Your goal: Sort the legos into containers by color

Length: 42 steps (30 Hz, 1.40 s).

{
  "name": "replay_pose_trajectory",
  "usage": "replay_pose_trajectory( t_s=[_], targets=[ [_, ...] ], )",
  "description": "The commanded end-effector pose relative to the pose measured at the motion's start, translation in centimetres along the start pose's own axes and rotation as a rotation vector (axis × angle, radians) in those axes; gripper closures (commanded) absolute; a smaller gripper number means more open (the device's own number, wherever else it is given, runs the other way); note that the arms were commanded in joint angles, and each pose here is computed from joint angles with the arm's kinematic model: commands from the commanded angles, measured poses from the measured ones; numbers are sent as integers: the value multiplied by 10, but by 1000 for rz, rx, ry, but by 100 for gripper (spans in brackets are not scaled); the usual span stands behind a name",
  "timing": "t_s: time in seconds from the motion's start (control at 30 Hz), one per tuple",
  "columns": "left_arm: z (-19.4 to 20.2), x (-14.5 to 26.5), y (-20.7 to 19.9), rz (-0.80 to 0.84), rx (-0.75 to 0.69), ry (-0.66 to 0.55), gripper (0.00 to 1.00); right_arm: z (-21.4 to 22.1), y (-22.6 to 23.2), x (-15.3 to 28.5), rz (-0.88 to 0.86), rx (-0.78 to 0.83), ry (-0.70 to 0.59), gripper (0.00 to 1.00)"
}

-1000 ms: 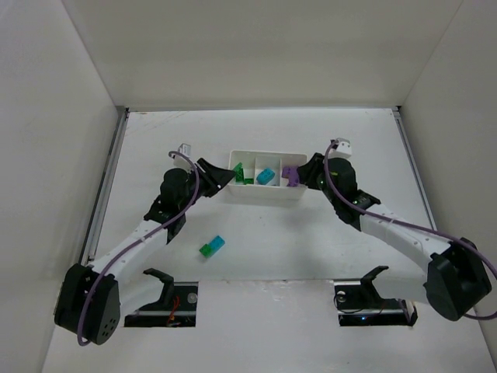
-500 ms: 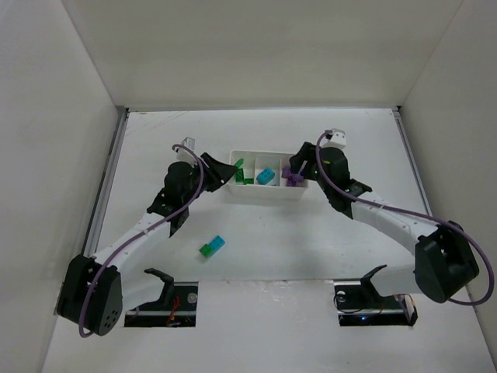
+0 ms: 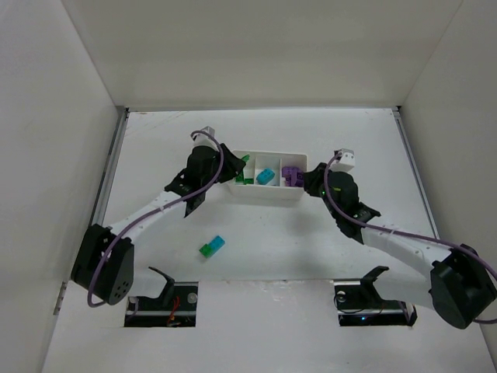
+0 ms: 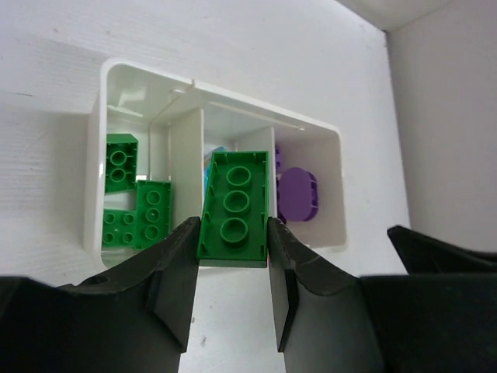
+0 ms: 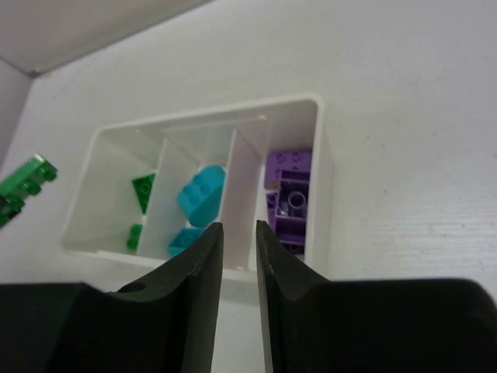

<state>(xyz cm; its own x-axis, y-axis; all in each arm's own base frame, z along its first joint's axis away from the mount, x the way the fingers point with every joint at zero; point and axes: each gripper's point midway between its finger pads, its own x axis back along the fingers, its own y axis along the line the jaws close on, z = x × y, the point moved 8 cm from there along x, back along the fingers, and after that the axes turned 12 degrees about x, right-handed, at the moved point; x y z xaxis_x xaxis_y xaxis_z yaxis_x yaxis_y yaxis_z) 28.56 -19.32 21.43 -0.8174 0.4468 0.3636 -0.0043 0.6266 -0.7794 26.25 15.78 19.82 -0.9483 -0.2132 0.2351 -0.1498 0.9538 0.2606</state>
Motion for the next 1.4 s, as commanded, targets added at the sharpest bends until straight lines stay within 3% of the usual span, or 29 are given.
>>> replay_pose_trajectory(
  t_s=[0.0, 0.27, 0.57, 0.7, 0.87, 0.93, 1.03, 1.13, 1.37],
  targets=[
    [-6, -13, -3, -66, -57, -32, 78, -3, 4, 0, 6, -15, -84, 71],
    [4, -46, 4, -199, -129, -16, 75, -4, 22, 15, -54, 3, -134, 60],
    [-1, -50, -11, -193, -159, -58, 47, -5, 46, 31, -159, 47, -124, 36],
    [-11, -29, -23, -145, -136, -96, 44, 7, 74, 42, -290, 124, -59, 36],
    [-25, 14, -22, -93, -61, -167, 44, 39, 128, 60, -540, 227, 84, 59],
    [-29, 34, -13, -90, -23, -194, 44, 53, 151, 68, -618, 258, 132, 61],
    [-28, 60, 9, -115, 40, -217, 44, 75, 184, 82, -725, 329, 182, 54],
    [-24, 81, 39, -190, 100, -233, 45, 95, 209, 92, -780, 385, 217, 35],
    [-12, 116, 97, -331, 190, -272, 45, 136, 240, 90, -790, 468, 297, 28]
  ],
)
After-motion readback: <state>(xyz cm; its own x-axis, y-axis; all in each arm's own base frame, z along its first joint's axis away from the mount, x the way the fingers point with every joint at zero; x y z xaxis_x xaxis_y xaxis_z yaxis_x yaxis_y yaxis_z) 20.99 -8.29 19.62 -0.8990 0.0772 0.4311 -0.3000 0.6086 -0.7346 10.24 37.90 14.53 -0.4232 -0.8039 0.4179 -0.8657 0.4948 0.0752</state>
